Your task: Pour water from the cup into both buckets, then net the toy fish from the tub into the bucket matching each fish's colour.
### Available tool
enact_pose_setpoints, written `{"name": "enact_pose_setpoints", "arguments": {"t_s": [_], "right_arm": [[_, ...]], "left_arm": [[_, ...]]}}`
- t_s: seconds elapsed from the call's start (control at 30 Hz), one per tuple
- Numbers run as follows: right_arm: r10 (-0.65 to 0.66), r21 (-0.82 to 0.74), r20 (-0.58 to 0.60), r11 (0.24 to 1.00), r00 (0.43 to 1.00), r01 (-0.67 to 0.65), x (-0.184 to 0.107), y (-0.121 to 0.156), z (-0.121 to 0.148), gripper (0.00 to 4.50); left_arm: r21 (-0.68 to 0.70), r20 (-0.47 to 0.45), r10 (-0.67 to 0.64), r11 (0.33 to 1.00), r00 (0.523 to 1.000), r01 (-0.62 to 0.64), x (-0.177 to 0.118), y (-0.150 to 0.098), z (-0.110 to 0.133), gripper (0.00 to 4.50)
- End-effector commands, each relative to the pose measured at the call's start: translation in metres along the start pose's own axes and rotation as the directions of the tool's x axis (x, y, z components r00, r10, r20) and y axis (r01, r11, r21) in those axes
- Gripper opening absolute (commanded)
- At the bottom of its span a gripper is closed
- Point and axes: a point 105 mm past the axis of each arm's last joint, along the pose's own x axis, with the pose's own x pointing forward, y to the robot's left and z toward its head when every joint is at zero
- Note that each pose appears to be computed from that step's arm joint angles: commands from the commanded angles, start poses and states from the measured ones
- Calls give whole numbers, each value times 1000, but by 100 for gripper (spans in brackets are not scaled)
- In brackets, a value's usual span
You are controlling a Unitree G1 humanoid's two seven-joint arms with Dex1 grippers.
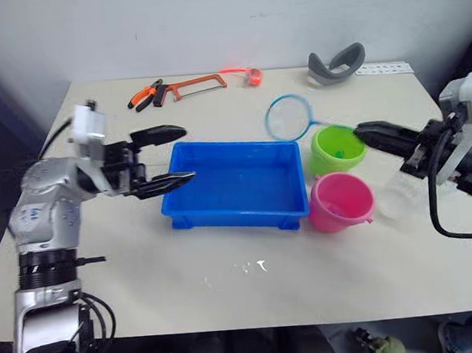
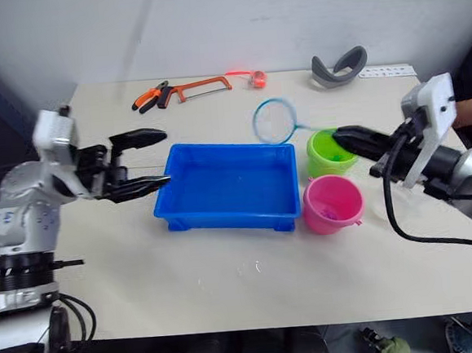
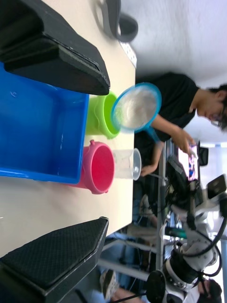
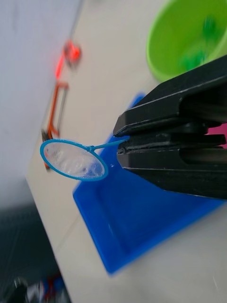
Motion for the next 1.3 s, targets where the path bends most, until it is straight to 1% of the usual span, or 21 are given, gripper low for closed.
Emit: {"name": "enact_pose_setpoints", "arguments": {"t_s": [0.03, 0.07, 0.17, 0.27, 0.3, 0.4, 0.5, 0.53, 0.63, 0.83, 1.0, 1.07, 1.1, 1.23, 1.3], "right_arm": [[213, 105, -68, 973, 975, -205, 19, 39, -22, 0], [225, 120, -74, 969, 971, -216, 22, 42, -25, 0], [344, 197, -97, 926, 934, -321, 38, 69, -48, 0], [393, 213, -110, 906, 913, -365, 46, 81, -60, 0], [405, 231, -127, 900, 905, -370, 51, 86, -73, 0], [436, 262, -177, 885, 883, -384, 58, 99, -107, 0], [462, 260, -208, 876, 862, -407, 60, 105, -127, 0], [469, 260, -197, 872, 861, -415, 64, 107, -132, 0], [477, 290, -152, 859, 866, -422, 77, 114, -147, 0], [494, 297, -166, 850, 853, -435, 87, 125, -173, 0], [487, 321, -180, 850, 855, -417, 85, 121, -184, 0], [486, 328, -189, 850, 853, -411, 81, 119, -187, 83], [487, 329, -190, 850, 853, -412, 80, 119, -187, 110], [462, 263, -206, 875, 863, -406, 70, 110, -180, 315], [468, 245, -211, 875, 858, -417, 64, 109, -176, 412]], "left_arm": [[46, 49, 68, 996, 996, -71, -22, -9, 20, 447], [39, 59, 82, 996, 995, -85, -25, -10, 22, 447], [8, -64, 77, 997, 995, -77, -45, -30, 6, 447], [-8, -144, 64, 998, 988, -66, -56, -43, -5, 447], [-27, -181, 62, 997, 981, -68, -63, -50, -11, 447], [-62, -227, 84, 993, 970, -101, -74, -64, -23, 447], [-56, -276, 90, 992, 957, -110, -79, -71, -33, 447], [-69, -284, 89, 991, 955, -113, -81, -73, -37, 447], [-88, -337, 31, 994, 941, -64, -83, -82, -48, 447], [-106, -360, -51, 994, 932, 13, -79, -91, -52, 447], [-115, -356, -67, 993, 932, 28, -76, -95, -54, 447], [-119, -356, -73, 992, 932, 32, -74, -96, -54, 450], [-120, -356, -73, 992, 932, 32, -74, -96, -53, 450], [-150, -376, -71, 989, 924, 15, -76, -97, -56, 450], [-215, -389, -90, 977, 917, 5, -79, -101, -57, 450]]}}
